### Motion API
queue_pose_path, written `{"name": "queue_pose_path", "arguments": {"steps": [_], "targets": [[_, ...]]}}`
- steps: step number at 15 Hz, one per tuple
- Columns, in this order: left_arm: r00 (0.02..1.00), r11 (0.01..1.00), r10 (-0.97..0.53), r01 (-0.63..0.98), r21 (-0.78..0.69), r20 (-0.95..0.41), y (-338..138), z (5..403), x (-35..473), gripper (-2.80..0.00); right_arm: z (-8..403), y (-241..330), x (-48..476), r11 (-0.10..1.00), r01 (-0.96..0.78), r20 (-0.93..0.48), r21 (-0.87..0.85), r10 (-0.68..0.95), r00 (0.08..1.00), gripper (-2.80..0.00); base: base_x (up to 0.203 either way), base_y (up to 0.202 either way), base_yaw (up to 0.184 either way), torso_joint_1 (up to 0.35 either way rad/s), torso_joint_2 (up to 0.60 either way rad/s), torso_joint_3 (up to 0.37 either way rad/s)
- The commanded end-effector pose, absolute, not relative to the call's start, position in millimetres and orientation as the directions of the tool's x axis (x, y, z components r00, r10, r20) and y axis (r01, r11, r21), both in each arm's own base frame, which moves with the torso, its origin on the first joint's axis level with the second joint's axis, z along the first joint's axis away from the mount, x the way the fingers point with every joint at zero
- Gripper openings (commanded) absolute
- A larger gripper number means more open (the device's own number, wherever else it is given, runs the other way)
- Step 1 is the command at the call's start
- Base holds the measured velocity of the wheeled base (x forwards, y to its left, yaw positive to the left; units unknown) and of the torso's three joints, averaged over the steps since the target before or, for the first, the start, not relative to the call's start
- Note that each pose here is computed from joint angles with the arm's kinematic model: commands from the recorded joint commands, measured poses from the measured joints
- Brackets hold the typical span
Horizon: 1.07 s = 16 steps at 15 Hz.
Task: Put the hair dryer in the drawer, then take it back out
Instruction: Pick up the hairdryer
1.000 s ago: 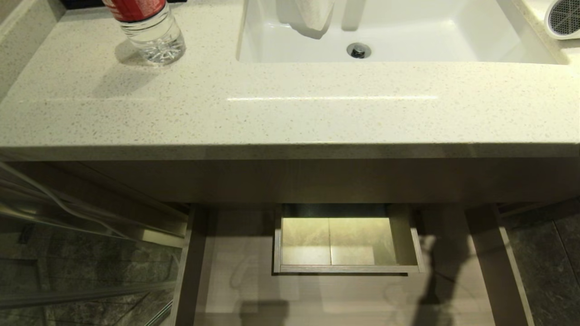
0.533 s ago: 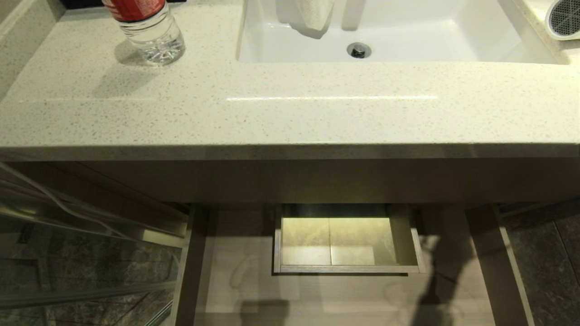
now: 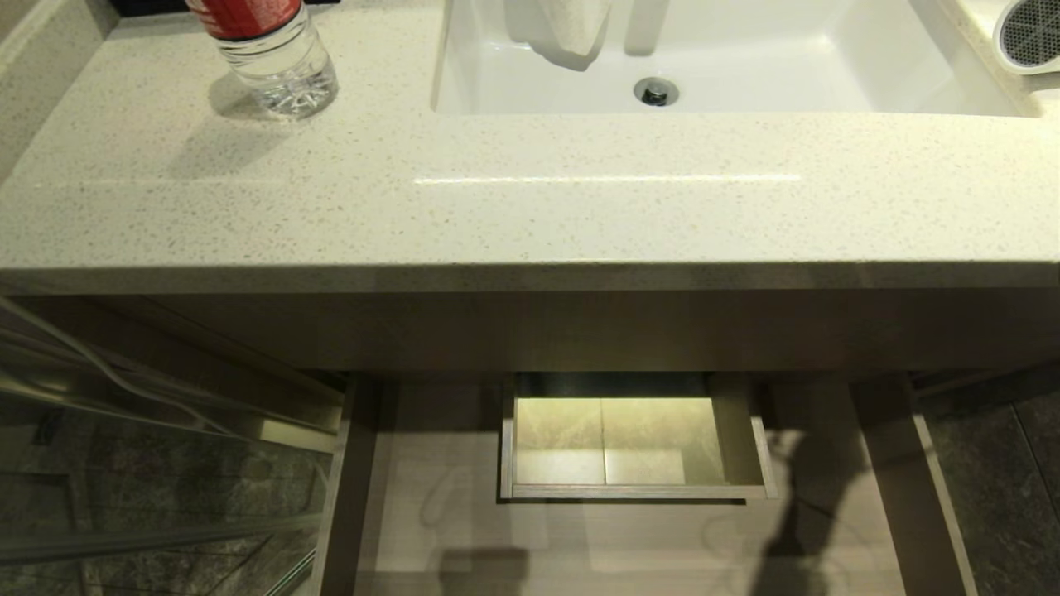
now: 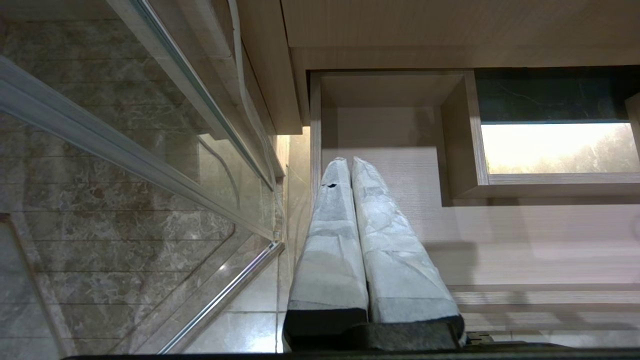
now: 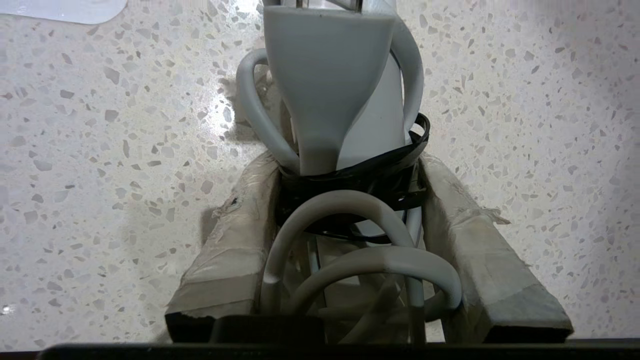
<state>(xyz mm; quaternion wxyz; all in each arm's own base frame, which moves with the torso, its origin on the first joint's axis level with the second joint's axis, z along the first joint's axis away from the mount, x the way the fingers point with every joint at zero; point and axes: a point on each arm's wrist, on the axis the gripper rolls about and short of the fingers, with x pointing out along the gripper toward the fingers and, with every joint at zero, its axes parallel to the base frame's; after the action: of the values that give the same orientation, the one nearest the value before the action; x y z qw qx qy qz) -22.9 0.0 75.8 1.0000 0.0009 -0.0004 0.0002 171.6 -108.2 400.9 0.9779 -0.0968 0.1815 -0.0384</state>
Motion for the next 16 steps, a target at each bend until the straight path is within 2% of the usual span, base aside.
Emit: {"name": "queue_pose_path", "arguments": {"steps": [1, 16], "targets": [[1.000, 1.000, 0.002, -0.002, 0.002, 0.002, 0, 76, -23, -2.80, 407, -102, 163, 0.974, 0.044, -0.322, -0.221, -0.115, 0.940, -2.80, 0.000, 0.000, 0.000, 0.000, 0.00, 0.000], [1.000, 1.000, 0.001, -0.001, 0.002, 0.002, 0, 76, -23, -2.80, 433, -84, 137, 0.943, 0.083, -0.148, -0.323, -0.137, 0.980, -2.80, 0.000, 0.000, 0.000, 0.000, 0.00, 0.000]]}}
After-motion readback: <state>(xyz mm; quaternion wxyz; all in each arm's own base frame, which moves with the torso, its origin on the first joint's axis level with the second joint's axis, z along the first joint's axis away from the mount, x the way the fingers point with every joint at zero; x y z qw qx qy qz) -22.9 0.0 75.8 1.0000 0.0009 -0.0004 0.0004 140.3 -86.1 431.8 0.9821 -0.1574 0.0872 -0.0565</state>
